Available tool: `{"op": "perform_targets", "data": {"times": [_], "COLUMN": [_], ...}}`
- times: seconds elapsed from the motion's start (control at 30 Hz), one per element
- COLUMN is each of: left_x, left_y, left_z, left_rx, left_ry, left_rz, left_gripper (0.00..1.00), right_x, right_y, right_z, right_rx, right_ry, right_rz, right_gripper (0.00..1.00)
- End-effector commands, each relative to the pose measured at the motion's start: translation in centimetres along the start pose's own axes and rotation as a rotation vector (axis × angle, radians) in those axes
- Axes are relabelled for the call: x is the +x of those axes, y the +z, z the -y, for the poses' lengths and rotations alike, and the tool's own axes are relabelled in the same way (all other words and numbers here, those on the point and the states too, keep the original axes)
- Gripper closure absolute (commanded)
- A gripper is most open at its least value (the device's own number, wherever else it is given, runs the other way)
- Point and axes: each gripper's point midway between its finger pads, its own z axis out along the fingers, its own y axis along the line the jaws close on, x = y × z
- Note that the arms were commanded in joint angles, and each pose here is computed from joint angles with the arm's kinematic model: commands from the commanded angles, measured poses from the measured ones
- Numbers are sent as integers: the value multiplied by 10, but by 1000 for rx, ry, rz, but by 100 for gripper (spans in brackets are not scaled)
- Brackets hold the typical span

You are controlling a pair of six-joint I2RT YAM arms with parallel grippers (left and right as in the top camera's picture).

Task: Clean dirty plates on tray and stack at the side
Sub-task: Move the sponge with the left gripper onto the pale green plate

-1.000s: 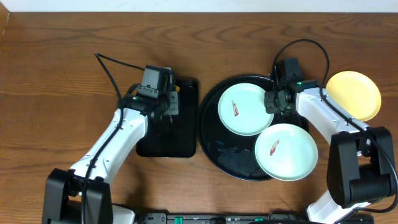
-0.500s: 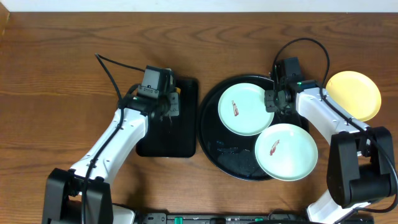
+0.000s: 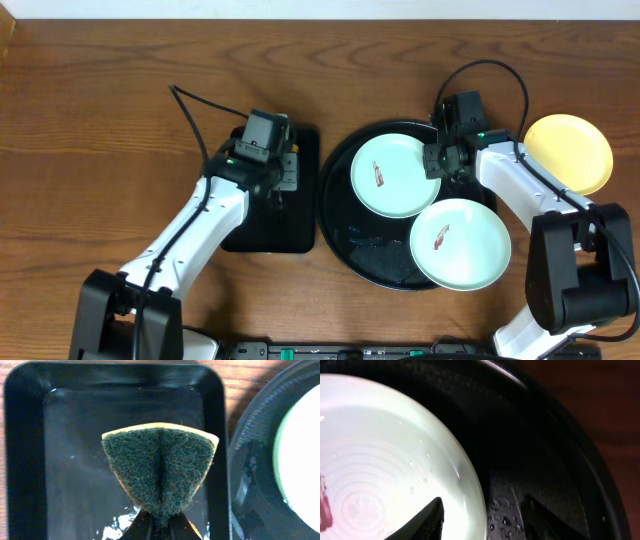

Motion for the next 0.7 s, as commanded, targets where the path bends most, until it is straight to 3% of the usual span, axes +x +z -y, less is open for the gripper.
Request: {"op": "perform_targets", "data": {"times": [0.0,0.07,0.17,0.23,0.43,0.67], "left_x": [-16,-21,-29,-31,-34,-29], "left_y": [-3,-4,-6,-7,-8,25], "left_z": [15,27,41,50,106,141], "left_rx": [10,34,65,88,285,337], "left_ry": [36,55,52,11,38,88], "left_rz": [56,88,129,146,172,192], "left_gripper": [92,93,93,93,93,92], "right_x": [10,14,15,15,15,15], "right_y": [14,19,21,21,21,21], "right_z": [6,8,9,5,-2,-2], "right_rx": [0,1,-1,-26,-68,-67], "right_ry": [-26,-18,-12,-12,-12,-12], "right_rz": [-25,-27,-23,-23,-25,-25], "right_gripper": [52,57,78,85,86,87]}}
